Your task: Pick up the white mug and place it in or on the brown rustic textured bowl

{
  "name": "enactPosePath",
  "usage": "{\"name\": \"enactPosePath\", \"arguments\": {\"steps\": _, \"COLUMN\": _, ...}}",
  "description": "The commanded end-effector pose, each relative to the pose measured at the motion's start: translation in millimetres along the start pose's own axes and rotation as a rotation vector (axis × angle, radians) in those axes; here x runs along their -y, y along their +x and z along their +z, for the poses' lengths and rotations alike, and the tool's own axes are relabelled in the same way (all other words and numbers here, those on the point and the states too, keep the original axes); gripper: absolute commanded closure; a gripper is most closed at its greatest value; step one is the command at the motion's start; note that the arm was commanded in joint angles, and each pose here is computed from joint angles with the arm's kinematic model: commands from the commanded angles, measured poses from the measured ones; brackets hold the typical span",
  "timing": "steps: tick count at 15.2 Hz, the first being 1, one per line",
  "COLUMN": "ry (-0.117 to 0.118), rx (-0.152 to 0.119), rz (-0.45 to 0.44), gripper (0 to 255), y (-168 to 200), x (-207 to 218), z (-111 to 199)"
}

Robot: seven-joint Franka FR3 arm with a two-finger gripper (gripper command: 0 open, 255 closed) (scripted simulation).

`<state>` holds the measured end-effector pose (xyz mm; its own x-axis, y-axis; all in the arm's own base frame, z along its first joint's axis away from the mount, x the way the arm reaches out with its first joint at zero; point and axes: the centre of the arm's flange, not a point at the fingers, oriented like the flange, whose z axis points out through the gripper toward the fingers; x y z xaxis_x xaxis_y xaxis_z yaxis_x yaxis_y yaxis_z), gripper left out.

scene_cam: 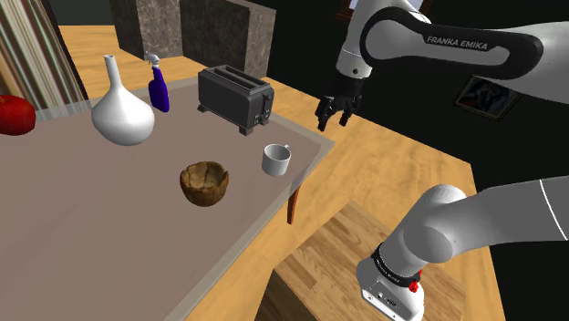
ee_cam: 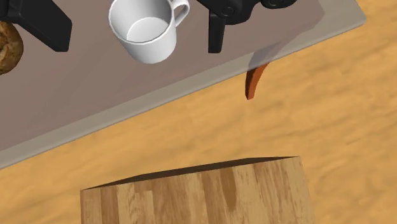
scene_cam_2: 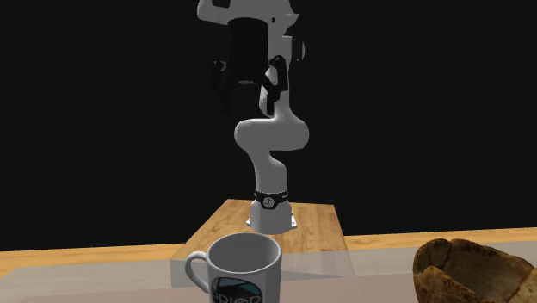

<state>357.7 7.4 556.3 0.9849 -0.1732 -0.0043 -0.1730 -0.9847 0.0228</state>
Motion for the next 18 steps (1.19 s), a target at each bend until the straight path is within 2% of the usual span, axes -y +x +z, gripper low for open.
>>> {"name": "enactPosePath", "arguments": {"steps": 1, "ry": -0.002, "rx": -0.007, "rz": 0.006, "gripper": 0, "y": 14.9, "x": 13.6, "z": 22.0}}
{"name": "enactPosePath", "arguments": {"steps": 18, "ry": -0.024, "rx": -0.047, "rz": 0.048, "gripper": 0, "y": 141.4, "x": 113.4, "z": 175.4}}
